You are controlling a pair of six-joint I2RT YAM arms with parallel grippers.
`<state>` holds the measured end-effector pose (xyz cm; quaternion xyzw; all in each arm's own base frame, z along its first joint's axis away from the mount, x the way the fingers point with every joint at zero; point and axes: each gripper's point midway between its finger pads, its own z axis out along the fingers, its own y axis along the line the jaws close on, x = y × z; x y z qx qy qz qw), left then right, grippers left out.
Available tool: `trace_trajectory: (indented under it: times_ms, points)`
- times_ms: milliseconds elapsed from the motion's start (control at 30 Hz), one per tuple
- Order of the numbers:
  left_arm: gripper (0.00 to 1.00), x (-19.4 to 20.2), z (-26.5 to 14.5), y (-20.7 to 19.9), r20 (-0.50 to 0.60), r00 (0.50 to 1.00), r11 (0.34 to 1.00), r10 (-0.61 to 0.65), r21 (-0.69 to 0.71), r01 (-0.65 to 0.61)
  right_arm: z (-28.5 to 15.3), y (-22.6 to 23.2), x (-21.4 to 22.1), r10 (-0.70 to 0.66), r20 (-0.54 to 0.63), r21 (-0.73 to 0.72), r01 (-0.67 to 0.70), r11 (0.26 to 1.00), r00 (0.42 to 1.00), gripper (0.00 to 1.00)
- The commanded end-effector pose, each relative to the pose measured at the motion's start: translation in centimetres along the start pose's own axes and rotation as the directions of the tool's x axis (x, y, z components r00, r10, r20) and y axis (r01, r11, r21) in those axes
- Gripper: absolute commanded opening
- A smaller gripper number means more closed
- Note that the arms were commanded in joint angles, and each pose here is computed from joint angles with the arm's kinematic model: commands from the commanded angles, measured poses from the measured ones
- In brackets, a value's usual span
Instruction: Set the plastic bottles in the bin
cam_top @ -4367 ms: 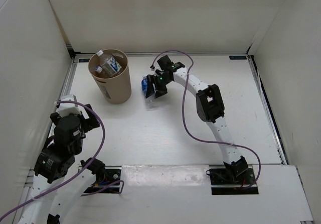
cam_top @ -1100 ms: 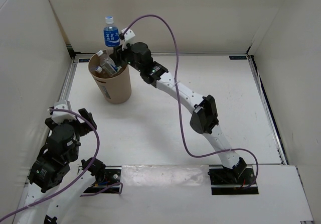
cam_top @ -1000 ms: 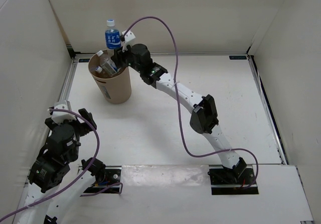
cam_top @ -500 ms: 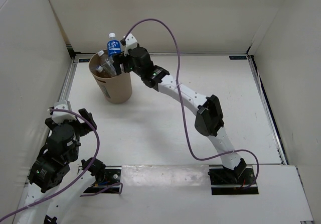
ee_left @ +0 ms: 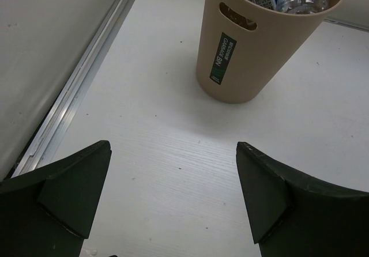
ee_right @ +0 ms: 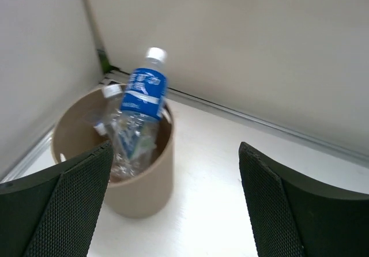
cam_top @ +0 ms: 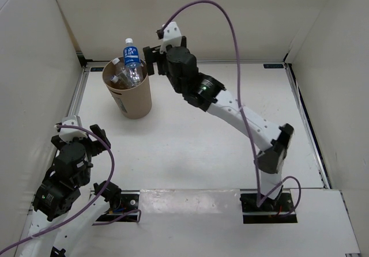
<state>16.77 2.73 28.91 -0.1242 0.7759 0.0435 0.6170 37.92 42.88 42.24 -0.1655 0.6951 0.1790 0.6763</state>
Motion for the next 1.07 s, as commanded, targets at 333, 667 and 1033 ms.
trace_trajectory:
  times_ms: [333,667,1033]
  points:
    - [1.0,0.7,1.1,-0.6,-0.044,0.998,0.999,0.041,-0.019,-0.042,-18.9,-12.2,7.9,-0.042,-0.368,0.209,0.126,0.97,0.929,0.9]
    - [1.0,1.0,1.6,-1.4,-0.019,0.998,0.998,0.057,0.017,-0.057,-29.8,-18.3,11.9,0.126,-0.367,0.276,-0.022,0.961,0.922,0.9]
    - [1.0,4.0,3.0,-6.1,-0.028,0.989,0.961,0.144,0.241,-0.133,-33.7,-22.2,12.3,0.229,-0.333,0.371,-0.096,0.924,0.915,0.9]
